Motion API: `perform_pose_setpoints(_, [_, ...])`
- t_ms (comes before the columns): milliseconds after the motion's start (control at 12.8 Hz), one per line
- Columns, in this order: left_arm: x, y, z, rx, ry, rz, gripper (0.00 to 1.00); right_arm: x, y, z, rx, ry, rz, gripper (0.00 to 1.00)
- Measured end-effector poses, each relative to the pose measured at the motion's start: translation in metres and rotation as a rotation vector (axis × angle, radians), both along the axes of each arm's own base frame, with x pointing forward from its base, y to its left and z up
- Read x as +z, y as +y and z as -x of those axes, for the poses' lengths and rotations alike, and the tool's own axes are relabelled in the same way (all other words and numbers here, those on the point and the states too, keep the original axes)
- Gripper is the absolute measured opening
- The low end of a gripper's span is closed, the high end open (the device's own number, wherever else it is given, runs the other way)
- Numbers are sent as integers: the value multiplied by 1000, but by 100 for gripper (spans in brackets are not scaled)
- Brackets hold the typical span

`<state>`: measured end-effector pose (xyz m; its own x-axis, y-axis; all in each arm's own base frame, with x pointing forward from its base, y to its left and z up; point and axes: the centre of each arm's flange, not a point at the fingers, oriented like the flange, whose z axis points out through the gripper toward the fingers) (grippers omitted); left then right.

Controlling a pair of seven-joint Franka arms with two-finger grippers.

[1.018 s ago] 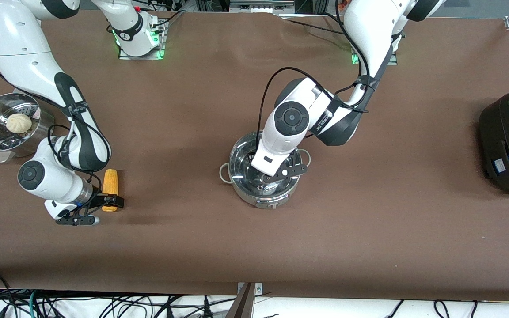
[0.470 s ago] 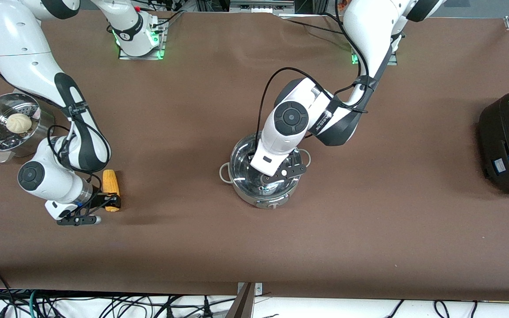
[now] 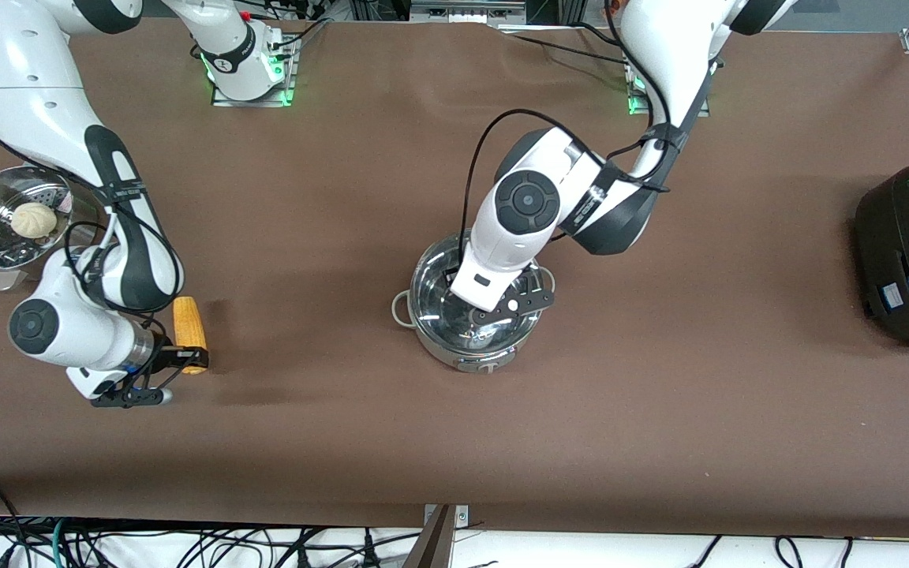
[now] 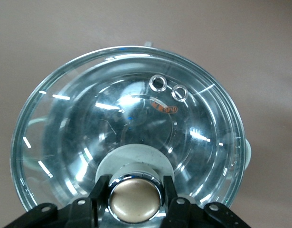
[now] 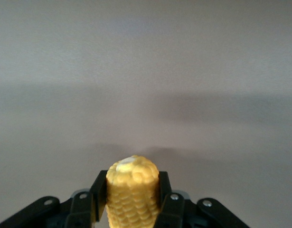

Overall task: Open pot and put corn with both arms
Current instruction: 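Lift the lid with the left gripper while the right gripper lifts the corn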

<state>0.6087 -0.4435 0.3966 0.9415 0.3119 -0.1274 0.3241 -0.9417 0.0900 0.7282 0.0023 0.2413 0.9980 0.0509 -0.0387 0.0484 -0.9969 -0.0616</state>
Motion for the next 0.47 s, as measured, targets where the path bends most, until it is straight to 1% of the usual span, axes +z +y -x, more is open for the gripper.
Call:
perform_pose_setpoints(157, [30,18,-3,12,11,-11,51,30,0,-4,5,41,1,47])
perform_pose_setpoints(235, [44,34,-7,24,17,-16,51,47,0,-5,8,64,2,44])
perform_pose_setpoints(313, [57,55,-15,14,18,-19,51,64,0,-6,12,81,1,38])
perform_pose_setpoints(470, [74,105,-30,-82,20,-29,51,104,9,-7,28,102,-9,37])
